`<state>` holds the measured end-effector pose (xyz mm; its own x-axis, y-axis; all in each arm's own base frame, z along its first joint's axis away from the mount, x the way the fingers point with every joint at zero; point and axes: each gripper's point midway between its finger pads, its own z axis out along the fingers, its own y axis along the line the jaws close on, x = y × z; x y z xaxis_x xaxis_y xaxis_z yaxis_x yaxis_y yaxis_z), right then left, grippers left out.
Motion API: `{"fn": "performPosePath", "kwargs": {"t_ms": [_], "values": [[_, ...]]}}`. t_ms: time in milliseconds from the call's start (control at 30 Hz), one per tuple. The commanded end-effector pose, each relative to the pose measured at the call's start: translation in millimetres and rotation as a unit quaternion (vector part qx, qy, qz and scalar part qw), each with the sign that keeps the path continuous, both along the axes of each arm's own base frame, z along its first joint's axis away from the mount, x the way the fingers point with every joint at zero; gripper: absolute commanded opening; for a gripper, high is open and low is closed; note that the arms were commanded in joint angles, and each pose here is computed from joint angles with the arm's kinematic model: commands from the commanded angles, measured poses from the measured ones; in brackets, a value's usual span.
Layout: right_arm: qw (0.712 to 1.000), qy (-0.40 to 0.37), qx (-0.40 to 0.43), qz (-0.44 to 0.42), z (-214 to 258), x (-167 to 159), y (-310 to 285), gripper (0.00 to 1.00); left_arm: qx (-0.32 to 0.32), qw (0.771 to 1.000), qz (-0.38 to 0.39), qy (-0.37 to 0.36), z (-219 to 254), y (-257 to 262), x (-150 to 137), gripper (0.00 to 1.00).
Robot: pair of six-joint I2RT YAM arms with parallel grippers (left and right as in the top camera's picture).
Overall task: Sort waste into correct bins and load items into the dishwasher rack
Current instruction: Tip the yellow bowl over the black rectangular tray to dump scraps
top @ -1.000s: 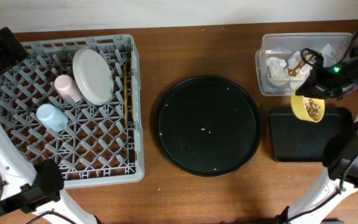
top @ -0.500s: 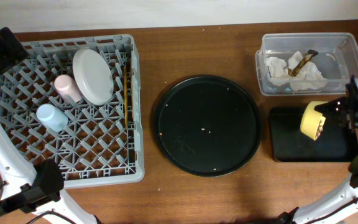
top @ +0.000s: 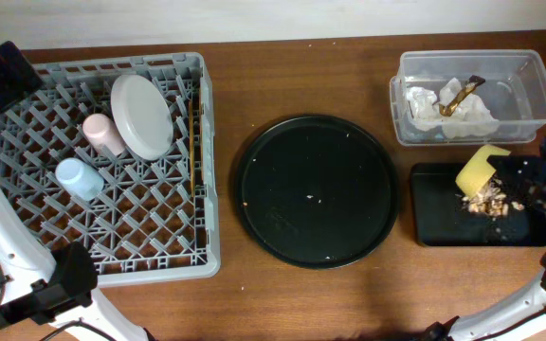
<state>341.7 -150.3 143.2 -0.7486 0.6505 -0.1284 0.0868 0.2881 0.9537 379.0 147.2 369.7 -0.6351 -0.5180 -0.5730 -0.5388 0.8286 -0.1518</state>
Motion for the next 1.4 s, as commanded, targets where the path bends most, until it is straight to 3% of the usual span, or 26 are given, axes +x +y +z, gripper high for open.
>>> {"fn": "performPosePath", "kwargs": {"t_ms": [0, 67, 300, 400, 500, 567, 600, 700, 833, 933, 1067, 1167, 1300, 1367], "values": [[0.998, -0.003, 0.052, -0.028, 17.0, 1.7, -1.4, 0.04, 0.0, 1.0, 0.005, -0.005, 3.1, 1.0, -2.0, 0.99], [0.998, -0.033, 0.04, -0.025, 21.6, 2.4, -1.2, 0.04, 0.0, 1.0, 0.005, -0.005, 3.1, 1.0, -2.0, 0.99], [0.995, 0.034, 0.091, -0.039, 15.4, 1.1, -1.2, 0.04, 0.0, 1.0, 0.005, -0.005, 3.1, 1.0, -2.0, 0.99], [0.997, -0.001, 0.073, -0.035, 19.9, 0.3, -1.5, 0.04, 0.0, 1.0, 0.005, -0.005, 3.1, 1.0, -2.0, 0.99], [0.987, 0.073, 0.137, -0.049, 20.6, -4.4, 3.1, 0.04, 0.0, 1.0, 0.005, -0.005, 3.1, 1.0, -2.0, 0.99], [0.99, -0.021, 0.125, -0.055, 45.7, -1.4, 3.8, 0.04, 0.0, 1.0, 0.005, -0.005, 3.1, 1.0, -2.0, 0.99], [0.992, -0.032, 0.114, -0.055, 43.2, 0.1, 0.7, 0.04, 0.0, 1.0, 0.005, -0.005, 3.1, 1.0, -2.0, 0.99], [0.99, 0.03, 0.128, -0.055, 26.8, 0.1, -2.3, 0.04, 0.0, 1.0, 0.005, -0.005, 3.1, 1.0, -2.0, 0.99], [0.994, -0.003, 0.096, -0.044, 28.1, -2.2, -1.0, 0.04, 0.0, 1.0, 0.005, -0.005, 3.1, 1.0, -2.0, 0.99], [0.99, 0.045, 0.12, -0.052, 21.2, -1.8, -3.0, 0.04, 0.0, 1.0, 0.005, -0.005, 3.1, 1.0, -2.0, 0.99], [0.994, -0.024, 0.094, -0.045, 34.8, -2.0, 0.0, 0.04, 0.0, 1.0, 0.005, -0.005, 3.1, 1.0, -2.0, 0.99], [0.992, 0.021, 0.115, -0.05, 28.2, -4.3, -1.1, 0.04, 0.0, 1.0, 0.005, -0.005, 3.1, 1.0, -2.0, 0.99], [0.996, -0.051, 0.066, -0.035, 39.0, -6.8, 3.4, 0.04, 0.0, 1.0, 0.005, -0.005, 3.1, 1.0, -2.0, 0.99], [0.992, 0.005, 0.115, -0.042, 39.5, -10.7, 7.2, 0.04, 0.0, 1.0, 0.005, -0.005, 3.1, 1.0, -2.0, 0.99]]}}
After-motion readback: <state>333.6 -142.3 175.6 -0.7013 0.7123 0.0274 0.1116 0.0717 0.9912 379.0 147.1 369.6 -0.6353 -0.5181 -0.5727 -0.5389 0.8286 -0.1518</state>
